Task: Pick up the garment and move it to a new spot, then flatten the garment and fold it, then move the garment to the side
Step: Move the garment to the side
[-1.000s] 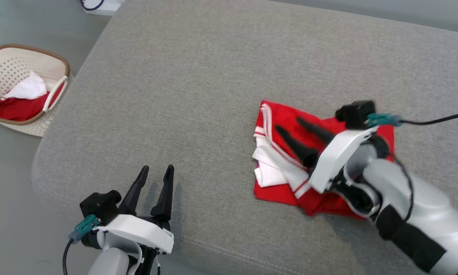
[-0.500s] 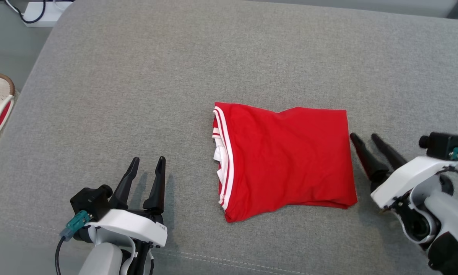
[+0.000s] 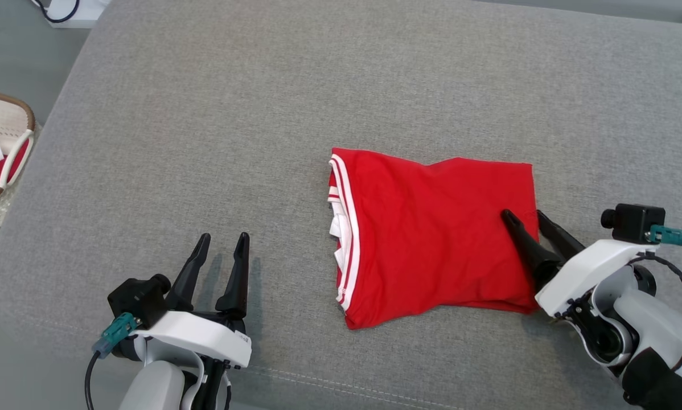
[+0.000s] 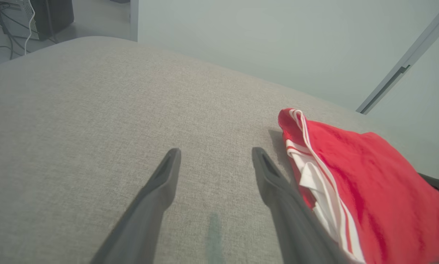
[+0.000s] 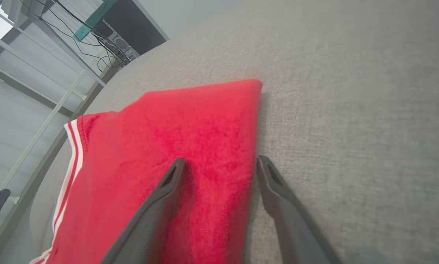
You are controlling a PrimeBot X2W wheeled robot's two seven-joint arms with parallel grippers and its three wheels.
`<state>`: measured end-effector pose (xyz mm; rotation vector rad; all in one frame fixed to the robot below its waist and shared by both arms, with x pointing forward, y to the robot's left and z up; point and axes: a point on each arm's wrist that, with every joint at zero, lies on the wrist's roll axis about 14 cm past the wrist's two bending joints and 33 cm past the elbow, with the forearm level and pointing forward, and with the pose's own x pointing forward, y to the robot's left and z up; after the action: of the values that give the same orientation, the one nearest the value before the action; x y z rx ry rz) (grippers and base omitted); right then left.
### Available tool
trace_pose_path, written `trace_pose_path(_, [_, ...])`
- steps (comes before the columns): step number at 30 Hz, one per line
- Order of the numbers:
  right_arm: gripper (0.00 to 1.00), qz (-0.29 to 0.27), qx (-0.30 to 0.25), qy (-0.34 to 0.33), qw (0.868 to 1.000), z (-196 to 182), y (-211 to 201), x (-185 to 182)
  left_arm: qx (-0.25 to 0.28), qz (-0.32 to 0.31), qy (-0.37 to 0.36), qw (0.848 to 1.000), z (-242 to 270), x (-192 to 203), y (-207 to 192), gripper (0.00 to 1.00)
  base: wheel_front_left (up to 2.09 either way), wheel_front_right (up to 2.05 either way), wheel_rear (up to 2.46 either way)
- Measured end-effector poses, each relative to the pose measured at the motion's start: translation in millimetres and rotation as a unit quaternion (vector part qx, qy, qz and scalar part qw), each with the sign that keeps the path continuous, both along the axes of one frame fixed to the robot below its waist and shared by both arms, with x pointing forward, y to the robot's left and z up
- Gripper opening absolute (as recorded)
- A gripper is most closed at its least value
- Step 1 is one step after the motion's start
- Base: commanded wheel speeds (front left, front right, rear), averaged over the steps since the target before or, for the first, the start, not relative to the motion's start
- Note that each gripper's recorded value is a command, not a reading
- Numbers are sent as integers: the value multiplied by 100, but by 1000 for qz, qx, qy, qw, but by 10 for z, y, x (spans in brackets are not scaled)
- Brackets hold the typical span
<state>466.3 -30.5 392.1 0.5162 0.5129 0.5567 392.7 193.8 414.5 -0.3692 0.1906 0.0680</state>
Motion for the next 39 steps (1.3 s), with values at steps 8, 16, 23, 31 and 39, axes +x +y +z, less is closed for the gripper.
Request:
trace_pose_path(8, [0,10,13,-6,1000,107,153,-3,1,5,-7,1000,56,-15,32,100,0,0,0])
trace_pose_path(16, [0,-175,0,-33,984,350,-1059,-406,3,-153,-53,987,290,343,-1035,100,0,0,0])
trace_pose_path(23, [0,-246,-14,-30,969,341,-1546,-740,-2,-229,-70,971,361,450,-1617,100,0,0,0])
trace_pose_path(31, [0,-329,-26,-19,944,305,-2086,-1104,-14,-303,-94,948,472,486,-2224,100,0,0,0])
trace_pose_path(39, [0,-329,-80,-38,940,328,-2269,-1079,-17,-320,-84,943,348,496,-2351,100,0,0,0])
